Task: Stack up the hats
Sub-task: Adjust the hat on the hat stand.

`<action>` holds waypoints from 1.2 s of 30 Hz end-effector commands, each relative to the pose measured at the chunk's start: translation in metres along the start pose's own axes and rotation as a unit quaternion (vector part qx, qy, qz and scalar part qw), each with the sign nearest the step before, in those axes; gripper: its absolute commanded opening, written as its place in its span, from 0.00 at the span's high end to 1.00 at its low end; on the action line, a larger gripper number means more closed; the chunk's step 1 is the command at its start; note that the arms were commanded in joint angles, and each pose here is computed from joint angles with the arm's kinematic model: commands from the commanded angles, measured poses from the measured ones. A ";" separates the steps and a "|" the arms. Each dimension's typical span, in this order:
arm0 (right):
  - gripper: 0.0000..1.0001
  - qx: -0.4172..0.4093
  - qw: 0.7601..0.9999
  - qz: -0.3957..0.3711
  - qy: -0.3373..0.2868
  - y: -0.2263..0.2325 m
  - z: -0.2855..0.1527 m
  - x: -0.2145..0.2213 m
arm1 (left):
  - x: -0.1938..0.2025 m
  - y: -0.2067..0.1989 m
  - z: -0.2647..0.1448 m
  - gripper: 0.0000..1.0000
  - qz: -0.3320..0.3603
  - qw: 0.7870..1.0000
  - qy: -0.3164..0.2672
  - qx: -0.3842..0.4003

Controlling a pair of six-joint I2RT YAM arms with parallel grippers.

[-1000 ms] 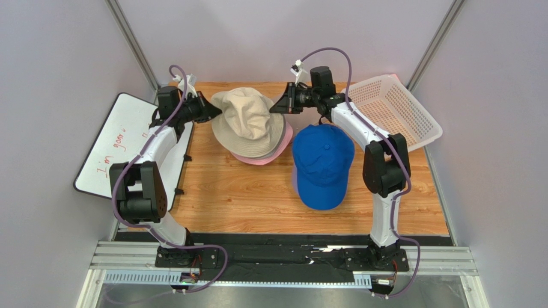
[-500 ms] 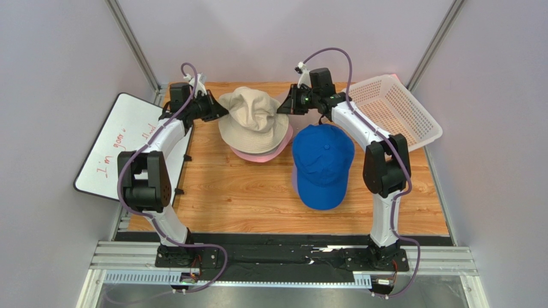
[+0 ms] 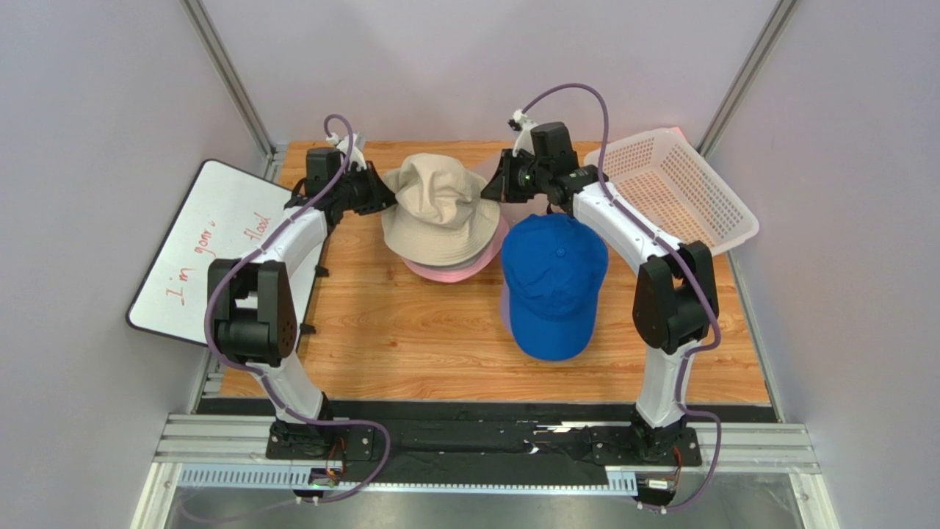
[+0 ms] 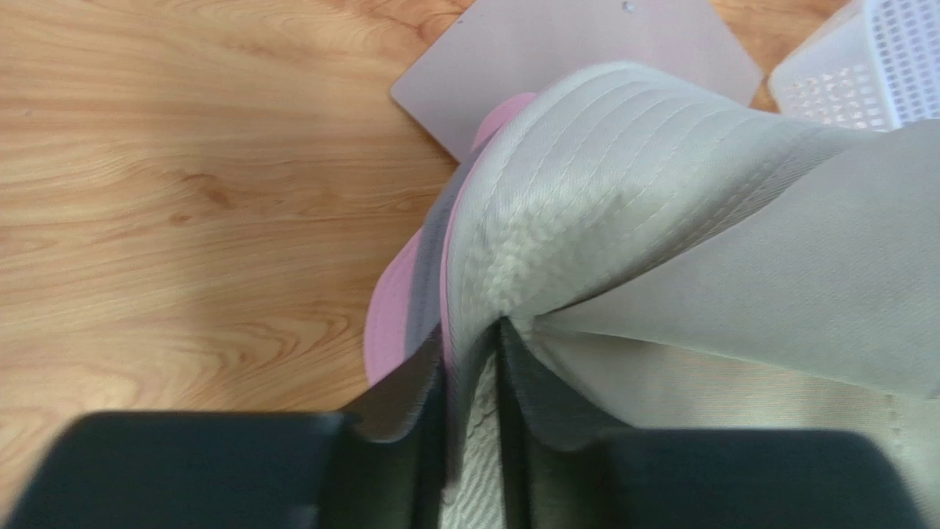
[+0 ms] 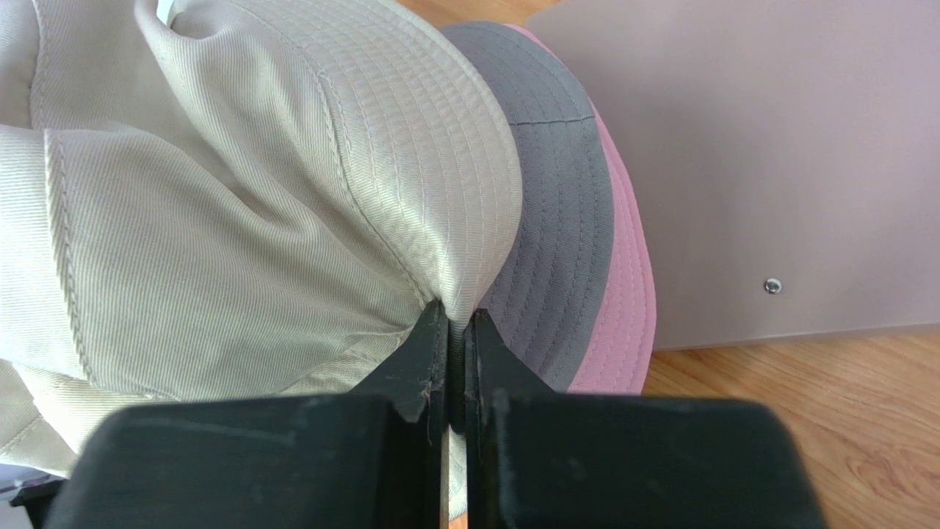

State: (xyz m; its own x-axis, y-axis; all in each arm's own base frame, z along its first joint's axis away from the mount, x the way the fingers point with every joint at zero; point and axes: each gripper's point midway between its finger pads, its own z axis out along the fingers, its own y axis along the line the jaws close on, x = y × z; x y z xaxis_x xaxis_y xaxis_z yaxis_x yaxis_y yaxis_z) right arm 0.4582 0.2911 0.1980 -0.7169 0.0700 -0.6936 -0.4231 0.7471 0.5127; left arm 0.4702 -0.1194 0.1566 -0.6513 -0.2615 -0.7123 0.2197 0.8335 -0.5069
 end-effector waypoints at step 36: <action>1.00 0.048 0.999 0.012 -0.019 0.018 -0.033 0.017 | 0.048 -0.063 -0.095 0.23 -0.095 0.978 -0.098 0.157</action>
State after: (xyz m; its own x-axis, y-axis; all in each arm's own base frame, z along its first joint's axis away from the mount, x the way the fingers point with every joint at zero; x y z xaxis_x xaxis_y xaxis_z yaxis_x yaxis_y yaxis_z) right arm 0.4287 0.2867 0.1942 -0.7244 0.1040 -0.6815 -0.3410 0.8050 0.4854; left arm 0.3502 -0.1283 0.1861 -0.5802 -0.5214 -0.6257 0.2598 0.6097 -0.7489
